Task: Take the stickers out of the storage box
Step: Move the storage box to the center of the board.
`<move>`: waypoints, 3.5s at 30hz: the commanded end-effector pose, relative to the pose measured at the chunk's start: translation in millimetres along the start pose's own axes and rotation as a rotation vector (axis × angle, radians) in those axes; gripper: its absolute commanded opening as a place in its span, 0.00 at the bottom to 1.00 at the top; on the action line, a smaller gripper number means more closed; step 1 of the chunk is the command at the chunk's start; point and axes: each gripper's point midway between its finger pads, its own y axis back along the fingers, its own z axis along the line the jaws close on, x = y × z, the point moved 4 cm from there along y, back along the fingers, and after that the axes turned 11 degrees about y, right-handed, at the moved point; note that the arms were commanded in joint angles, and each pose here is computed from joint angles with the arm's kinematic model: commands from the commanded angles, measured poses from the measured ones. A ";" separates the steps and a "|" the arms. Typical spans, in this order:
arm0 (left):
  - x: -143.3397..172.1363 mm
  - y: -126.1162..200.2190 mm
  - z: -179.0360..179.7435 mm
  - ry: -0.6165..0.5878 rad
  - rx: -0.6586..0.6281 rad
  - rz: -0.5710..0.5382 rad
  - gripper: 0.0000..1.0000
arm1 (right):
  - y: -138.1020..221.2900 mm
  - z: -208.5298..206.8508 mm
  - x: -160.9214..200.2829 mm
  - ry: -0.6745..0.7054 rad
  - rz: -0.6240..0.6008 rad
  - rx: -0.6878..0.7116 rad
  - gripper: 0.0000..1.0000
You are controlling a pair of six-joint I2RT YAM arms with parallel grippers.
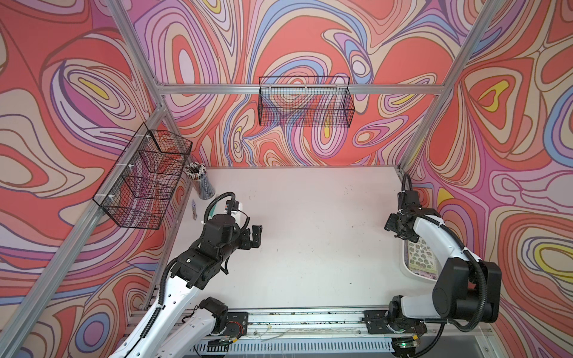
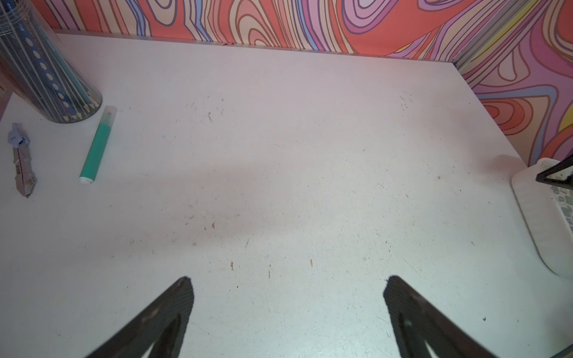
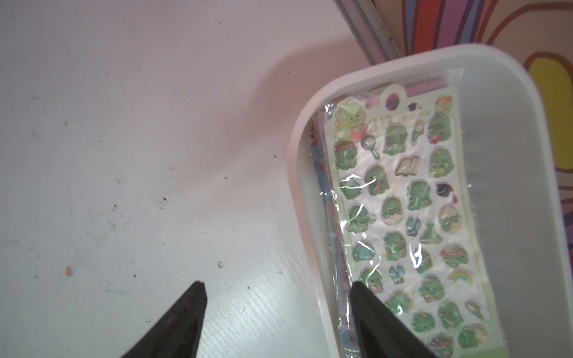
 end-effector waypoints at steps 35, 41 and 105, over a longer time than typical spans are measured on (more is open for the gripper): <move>1.4 4.5 14.2 0.004 -0.106 -0.013 1.00 | -9.9 107.5 34.0 0.037 0.030 -0.311 0.07; 2.8 17.4 13.9 0.026 -0.103 0.017 1.00 | 7.8 176.6 36.3 0.118 -0.020 -0.370 0.07; 49.6 -144.9 -9.9 0.276 -0.118 0.432 0.57 | 122.0 282.0 -6.5 0.524 -0.272 -0.651 0.54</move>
